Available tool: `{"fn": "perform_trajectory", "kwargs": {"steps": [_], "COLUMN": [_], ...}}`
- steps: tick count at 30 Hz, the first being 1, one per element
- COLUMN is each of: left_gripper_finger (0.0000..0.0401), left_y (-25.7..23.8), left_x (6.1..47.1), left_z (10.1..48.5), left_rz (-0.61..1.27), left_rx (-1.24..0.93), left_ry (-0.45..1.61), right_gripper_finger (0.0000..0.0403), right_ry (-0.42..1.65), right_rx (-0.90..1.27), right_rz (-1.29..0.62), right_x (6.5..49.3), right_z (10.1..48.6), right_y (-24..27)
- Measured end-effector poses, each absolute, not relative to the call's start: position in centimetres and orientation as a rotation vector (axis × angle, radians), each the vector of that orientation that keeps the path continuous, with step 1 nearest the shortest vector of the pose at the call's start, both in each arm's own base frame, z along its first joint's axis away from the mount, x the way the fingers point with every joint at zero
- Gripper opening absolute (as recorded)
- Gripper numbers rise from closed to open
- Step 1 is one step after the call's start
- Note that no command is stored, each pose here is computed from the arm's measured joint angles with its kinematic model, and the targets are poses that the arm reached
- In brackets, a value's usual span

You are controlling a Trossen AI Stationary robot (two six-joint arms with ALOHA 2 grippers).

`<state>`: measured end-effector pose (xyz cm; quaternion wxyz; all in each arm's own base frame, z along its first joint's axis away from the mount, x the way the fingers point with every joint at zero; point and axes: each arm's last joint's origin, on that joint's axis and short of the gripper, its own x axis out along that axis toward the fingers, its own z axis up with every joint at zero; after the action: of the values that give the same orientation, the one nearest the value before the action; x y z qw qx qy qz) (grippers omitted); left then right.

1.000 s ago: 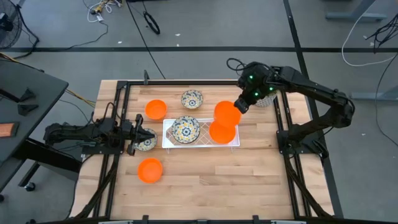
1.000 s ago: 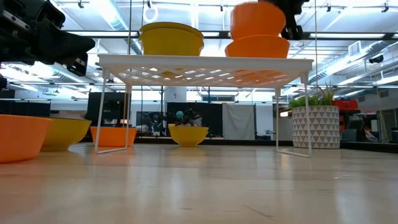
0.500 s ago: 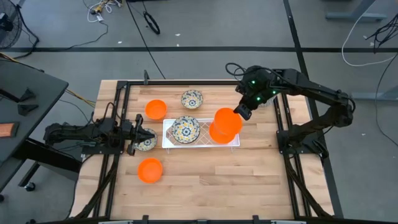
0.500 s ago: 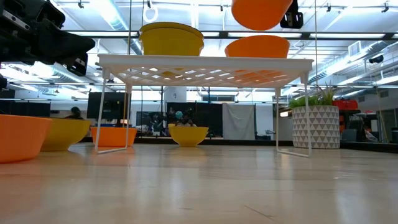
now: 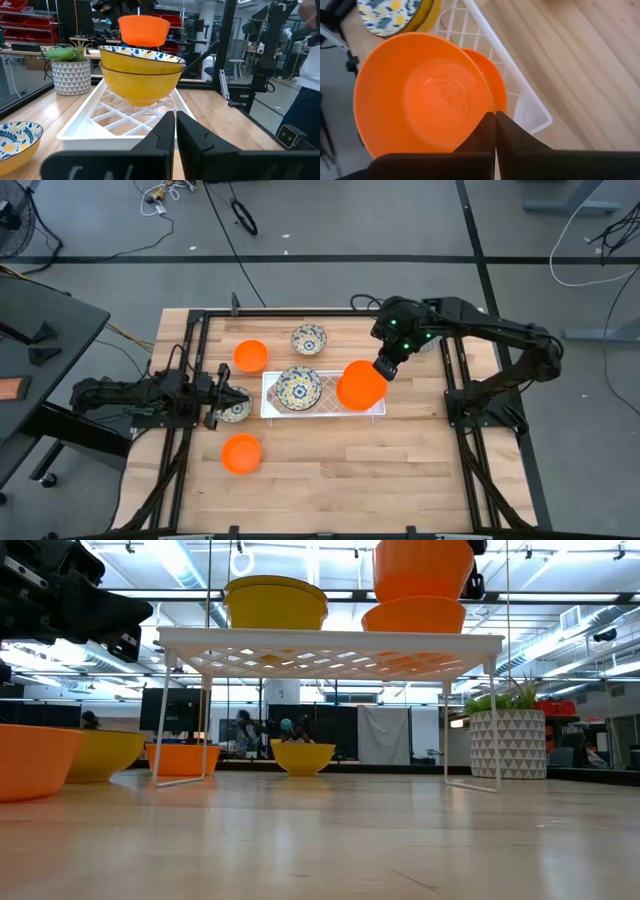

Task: Pick & Place Mini bowls
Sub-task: Stack the orange bowl on the orange bowl on the shelf

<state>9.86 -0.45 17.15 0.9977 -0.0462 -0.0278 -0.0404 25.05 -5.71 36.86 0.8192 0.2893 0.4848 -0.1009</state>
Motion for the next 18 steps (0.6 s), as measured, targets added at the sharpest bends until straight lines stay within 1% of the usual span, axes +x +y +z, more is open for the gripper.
{"fn": "perform_trajectory", "kwargs": {"steps": [18], "left_gripper_finger": [0.0023], "left_y": [-0.5], "left_x": [9.9], "left_z": [17.2], "left_rz": [-0.081], "left_rx": [-0.092], "left_ry": [-0.056], "right_gripper_finger": [0.0000], "right_ry": [1.118], "right_rx": [0.580], "right_rz": [-0.222], "right_x": [27.1], "right_z": [34.8], "right_y": [-6.0]}}
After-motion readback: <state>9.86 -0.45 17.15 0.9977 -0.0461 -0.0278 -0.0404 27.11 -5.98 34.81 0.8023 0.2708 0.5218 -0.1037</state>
